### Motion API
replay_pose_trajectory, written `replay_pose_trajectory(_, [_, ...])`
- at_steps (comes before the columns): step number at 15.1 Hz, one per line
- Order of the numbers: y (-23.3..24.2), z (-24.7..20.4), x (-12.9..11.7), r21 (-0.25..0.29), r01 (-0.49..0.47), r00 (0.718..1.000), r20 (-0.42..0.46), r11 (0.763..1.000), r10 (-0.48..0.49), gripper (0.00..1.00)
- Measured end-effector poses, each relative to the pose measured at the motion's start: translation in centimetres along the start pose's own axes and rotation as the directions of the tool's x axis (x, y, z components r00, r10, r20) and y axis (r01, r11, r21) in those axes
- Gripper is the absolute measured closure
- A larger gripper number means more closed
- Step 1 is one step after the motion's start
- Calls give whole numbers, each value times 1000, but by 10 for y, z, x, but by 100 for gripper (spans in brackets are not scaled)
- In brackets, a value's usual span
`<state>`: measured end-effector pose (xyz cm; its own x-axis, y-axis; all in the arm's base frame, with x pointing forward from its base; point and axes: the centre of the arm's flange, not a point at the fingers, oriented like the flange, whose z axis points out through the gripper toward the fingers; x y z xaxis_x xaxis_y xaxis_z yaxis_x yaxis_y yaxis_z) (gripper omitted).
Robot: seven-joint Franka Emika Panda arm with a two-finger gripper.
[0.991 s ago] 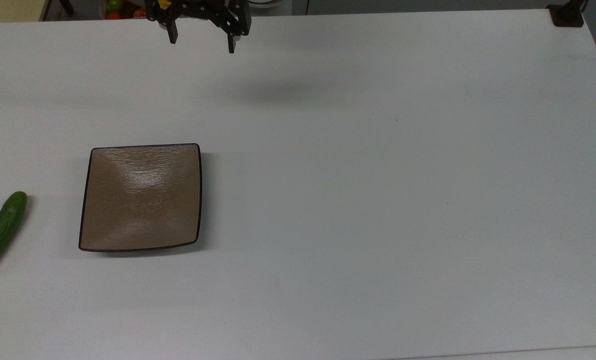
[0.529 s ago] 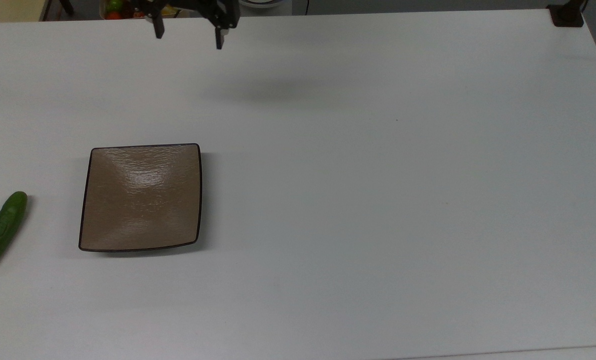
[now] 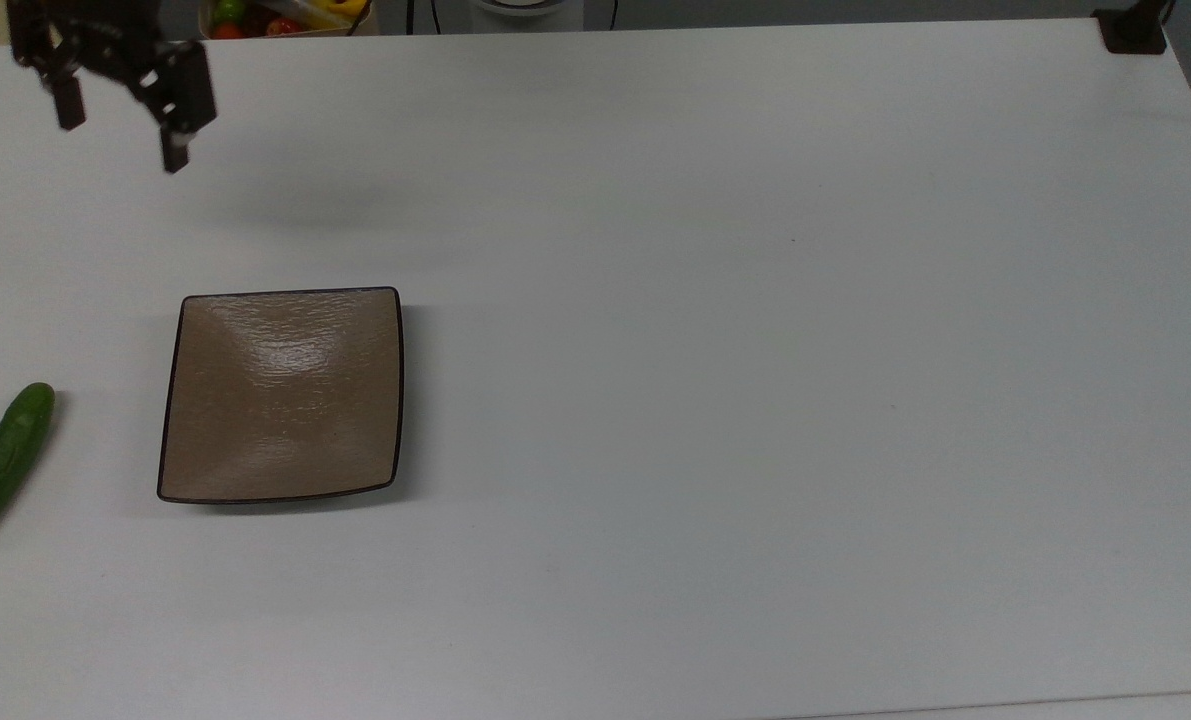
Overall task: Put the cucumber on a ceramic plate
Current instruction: 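Move the open gripper over to the green cucumber beside the plate, then lower the gripper onto the cucumber and close it around the middle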
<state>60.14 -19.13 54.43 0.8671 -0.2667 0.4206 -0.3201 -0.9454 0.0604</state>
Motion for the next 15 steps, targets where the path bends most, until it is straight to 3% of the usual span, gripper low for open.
replay_pose_trajectory(6, [39, 102, 28, -66, -22, 997, -71, 998, 17, 0])
replay_pose_trajectory(11, [46, 163, 46, -82, -18, 987, -160, 996, 4, 0])
replay_pose_trajectory(15, [53, 221, 44, -86, -16, 968, -250, 996, -6, 0])
